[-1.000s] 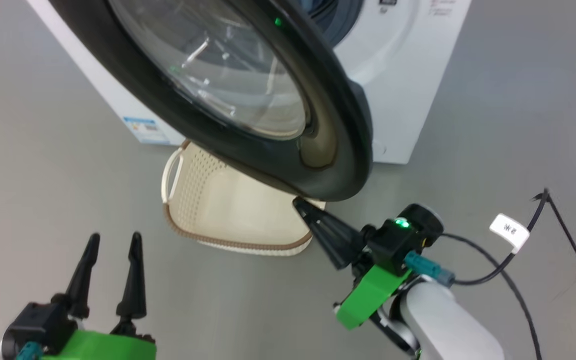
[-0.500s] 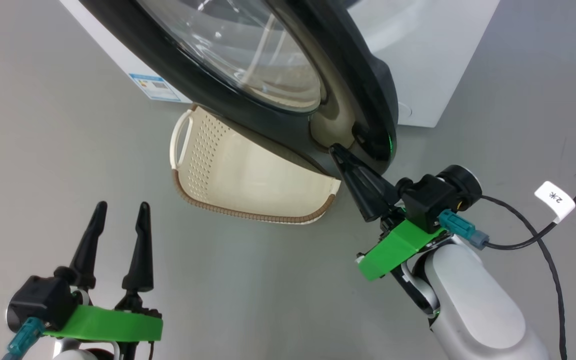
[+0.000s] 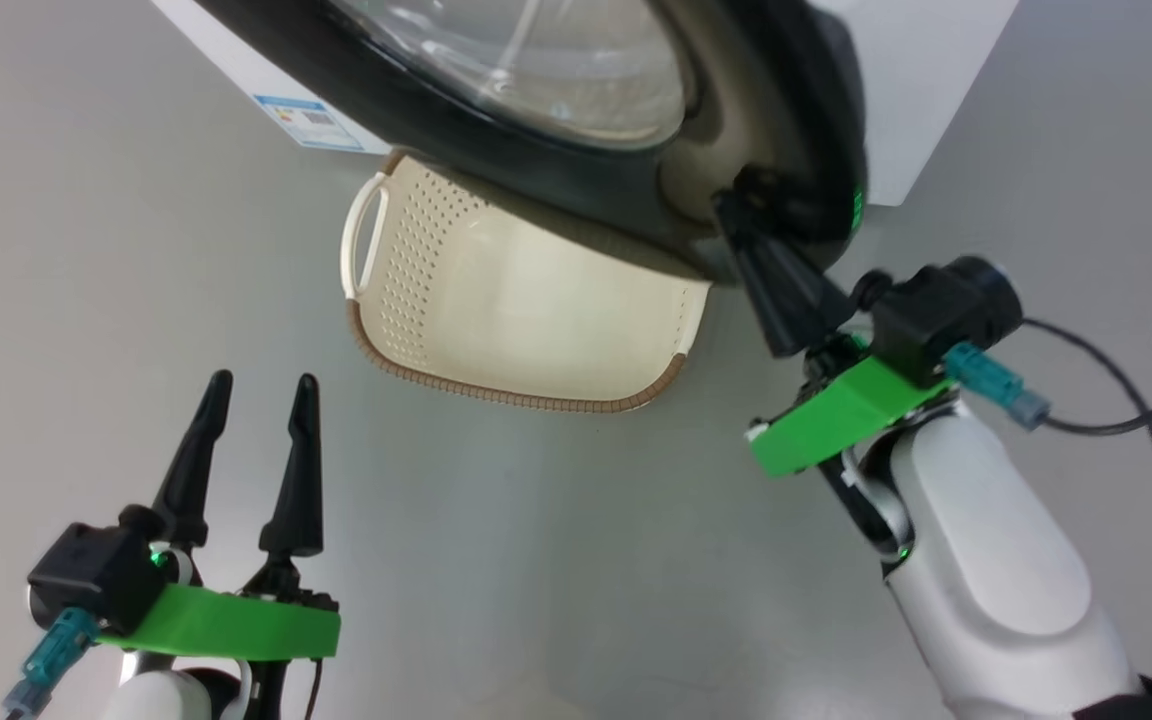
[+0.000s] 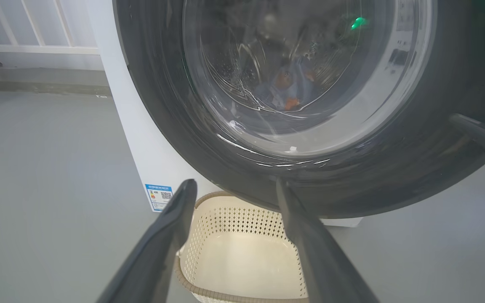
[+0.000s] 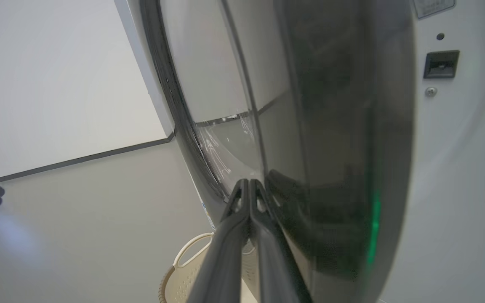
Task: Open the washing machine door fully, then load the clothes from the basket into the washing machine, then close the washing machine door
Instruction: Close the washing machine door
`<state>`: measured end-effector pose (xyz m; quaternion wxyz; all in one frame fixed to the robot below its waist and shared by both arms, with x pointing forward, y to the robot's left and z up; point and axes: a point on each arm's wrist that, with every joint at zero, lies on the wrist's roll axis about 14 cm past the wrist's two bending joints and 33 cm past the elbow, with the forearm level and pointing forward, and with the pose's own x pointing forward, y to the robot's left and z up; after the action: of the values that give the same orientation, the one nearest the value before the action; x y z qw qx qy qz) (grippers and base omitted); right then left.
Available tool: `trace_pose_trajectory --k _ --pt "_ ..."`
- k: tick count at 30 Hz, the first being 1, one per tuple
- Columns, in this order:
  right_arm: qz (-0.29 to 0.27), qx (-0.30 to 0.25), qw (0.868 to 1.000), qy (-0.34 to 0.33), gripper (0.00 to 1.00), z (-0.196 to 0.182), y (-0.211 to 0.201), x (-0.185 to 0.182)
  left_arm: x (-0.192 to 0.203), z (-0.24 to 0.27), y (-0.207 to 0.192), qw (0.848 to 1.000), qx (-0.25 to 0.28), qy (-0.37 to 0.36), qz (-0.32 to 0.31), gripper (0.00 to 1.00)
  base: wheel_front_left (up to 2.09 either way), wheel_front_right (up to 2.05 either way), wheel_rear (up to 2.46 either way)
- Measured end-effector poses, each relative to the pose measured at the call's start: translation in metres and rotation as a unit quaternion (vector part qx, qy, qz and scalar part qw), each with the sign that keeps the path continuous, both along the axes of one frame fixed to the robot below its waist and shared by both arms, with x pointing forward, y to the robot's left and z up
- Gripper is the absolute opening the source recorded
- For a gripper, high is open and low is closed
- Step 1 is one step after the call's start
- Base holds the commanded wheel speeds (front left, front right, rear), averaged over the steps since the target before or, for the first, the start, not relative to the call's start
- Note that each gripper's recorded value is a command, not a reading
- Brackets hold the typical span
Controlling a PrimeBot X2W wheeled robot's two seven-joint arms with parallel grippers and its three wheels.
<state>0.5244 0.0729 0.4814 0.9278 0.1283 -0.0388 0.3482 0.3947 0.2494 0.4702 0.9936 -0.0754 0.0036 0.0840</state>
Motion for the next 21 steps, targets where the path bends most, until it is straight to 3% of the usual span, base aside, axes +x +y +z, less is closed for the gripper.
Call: trace_pose_trajectory --k 21 --pt "-0.078 0.035 0.996 0.005 0.00 -0.004 -0.016 0.096 0.015 -0.018 -0.001 1.000 -0.006 0.020 -0.003 1.00 0.00 0.00 0.00"
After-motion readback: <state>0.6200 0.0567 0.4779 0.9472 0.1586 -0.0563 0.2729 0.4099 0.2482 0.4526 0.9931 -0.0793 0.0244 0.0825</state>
